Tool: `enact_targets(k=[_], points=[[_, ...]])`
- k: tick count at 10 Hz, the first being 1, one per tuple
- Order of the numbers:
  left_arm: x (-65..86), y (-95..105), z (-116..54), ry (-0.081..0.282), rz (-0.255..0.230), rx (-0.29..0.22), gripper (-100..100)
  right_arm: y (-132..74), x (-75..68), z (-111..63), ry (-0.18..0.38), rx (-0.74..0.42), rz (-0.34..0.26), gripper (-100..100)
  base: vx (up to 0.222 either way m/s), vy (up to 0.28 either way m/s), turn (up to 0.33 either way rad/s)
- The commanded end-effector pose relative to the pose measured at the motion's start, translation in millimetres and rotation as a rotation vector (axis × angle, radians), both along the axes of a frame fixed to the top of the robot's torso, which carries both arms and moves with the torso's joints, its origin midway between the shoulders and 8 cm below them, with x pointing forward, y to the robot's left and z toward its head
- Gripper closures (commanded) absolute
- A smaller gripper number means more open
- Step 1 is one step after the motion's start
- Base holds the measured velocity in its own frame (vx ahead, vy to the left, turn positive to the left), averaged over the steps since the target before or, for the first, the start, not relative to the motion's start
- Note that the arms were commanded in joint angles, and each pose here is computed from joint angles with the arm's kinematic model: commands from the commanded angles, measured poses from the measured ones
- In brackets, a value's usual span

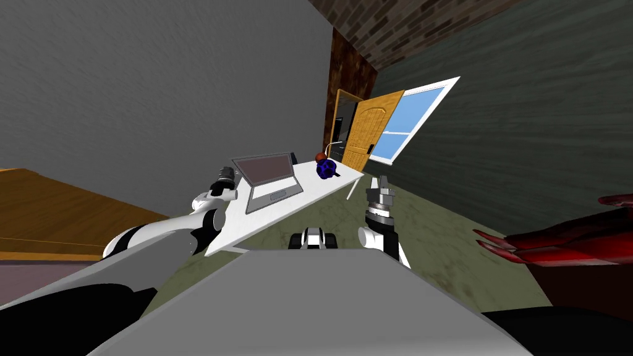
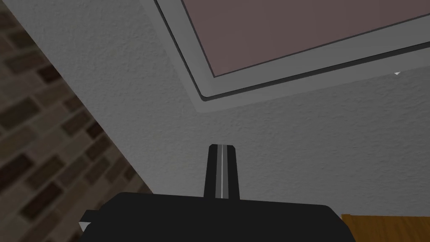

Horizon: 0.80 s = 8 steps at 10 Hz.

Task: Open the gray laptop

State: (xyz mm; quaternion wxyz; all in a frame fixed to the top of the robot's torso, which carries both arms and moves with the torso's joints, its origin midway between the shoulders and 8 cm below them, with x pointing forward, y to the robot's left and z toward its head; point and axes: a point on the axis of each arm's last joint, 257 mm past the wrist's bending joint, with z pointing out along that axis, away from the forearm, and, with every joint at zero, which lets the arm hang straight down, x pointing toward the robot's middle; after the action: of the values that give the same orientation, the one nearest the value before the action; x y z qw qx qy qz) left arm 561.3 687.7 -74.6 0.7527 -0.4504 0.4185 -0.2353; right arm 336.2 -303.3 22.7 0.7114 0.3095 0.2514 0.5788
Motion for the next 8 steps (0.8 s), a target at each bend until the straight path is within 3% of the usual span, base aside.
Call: enact_targets(k=[1,2,4,5,6,8], points=[[-8.1,-7.9,-1.8,-0.04,-0.017,0.025,100,0.0,0.0,0.0,0.0,0.0,0.0,0,0.035,-0.06,0.073],[-15.8,-9.6,-12.6,-0.046,-0.016,0.026,100,0.0,0.0,0.0,0.0,0.0,0.0,0,0.042,-0.057,0.103],[-16.6,-14.3,-3.7,-0.076,-0.031,0.047,100,0.0,0.0,0.0,0.0,0.0,0.0,0,0.029,-0.036,0.04],[-25.1,-16.0,-13.7,-0.083,-0.029,0.049,100,0.0,0.0,0.0,0.0,0.0,0.0,0,0.031,-0.04,0.111],[-26.2,-20.6,-5.5,-0.111,-0.042,0.069,100,0.0,0.0,0.0,0.0,0.0,0.0,0,0.031,-0.046,0.091],[-25.4,-19.1,-6.4,-0.107,-0.04,0.066,100,0.0,0.0,0.0,0.0,0.0,0.0,0,0.007,-0.014,-0.005]])
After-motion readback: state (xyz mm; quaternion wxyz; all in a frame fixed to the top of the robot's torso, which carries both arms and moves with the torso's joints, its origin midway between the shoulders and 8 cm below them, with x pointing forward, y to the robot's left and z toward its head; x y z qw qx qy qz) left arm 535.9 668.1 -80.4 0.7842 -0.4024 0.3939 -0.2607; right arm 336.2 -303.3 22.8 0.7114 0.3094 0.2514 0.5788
